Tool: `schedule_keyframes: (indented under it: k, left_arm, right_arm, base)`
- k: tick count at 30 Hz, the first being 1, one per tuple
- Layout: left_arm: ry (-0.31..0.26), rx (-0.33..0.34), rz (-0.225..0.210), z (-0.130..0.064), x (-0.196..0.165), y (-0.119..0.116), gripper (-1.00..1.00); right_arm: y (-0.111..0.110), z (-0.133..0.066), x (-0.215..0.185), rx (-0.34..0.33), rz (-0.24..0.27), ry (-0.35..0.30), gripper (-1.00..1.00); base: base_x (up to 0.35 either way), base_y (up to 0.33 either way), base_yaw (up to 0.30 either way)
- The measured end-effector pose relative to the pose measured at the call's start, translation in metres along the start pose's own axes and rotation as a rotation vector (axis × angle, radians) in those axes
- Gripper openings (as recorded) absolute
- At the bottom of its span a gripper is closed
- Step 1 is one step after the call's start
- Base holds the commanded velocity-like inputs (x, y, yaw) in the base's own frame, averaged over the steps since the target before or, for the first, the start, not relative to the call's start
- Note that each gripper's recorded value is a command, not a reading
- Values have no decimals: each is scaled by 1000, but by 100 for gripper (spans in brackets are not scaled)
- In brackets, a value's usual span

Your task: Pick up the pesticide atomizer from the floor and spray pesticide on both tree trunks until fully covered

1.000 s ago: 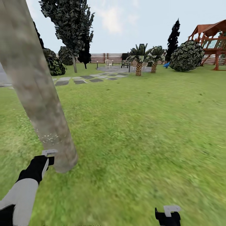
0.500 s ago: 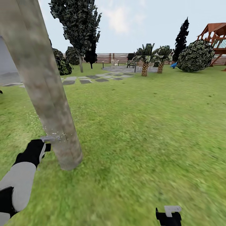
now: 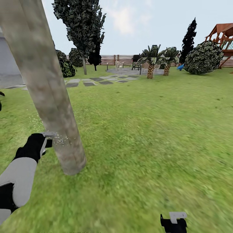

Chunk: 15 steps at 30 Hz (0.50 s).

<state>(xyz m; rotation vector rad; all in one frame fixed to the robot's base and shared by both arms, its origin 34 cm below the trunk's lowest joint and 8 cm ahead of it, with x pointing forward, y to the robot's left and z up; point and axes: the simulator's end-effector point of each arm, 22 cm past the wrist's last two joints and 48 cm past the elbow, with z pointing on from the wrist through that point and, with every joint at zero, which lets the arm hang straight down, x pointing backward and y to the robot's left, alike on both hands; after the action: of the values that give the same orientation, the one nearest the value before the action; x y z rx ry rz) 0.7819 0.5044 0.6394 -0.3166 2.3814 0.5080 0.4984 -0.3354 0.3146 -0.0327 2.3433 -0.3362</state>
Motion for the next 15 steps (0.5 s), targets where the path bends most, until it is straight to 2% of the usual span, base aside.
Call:
schedule_keyframes:
  k: [4,6,10,15]
  left_arm:
    - [-2,6,0,0,0,-4,-100]
    - [-9,10,-1,-3,-5,-7,-100]
    - [-14,13,-4,-4,-7,-8,-100]
    - [-16,15,-3,-4,-8,-10,-100]
  right_arm:
    - [0,0,0,0,0,0,100]
    - [0,0,0,0,0,-1,100]
    - [0,0,0,0,0,-1,100]
    - [0,0,1,0,0,1,100]
  base:
    - [13,-2,269]
    - [176,-74,164]
    - [232,-149,30]
    - [19,-260,1]
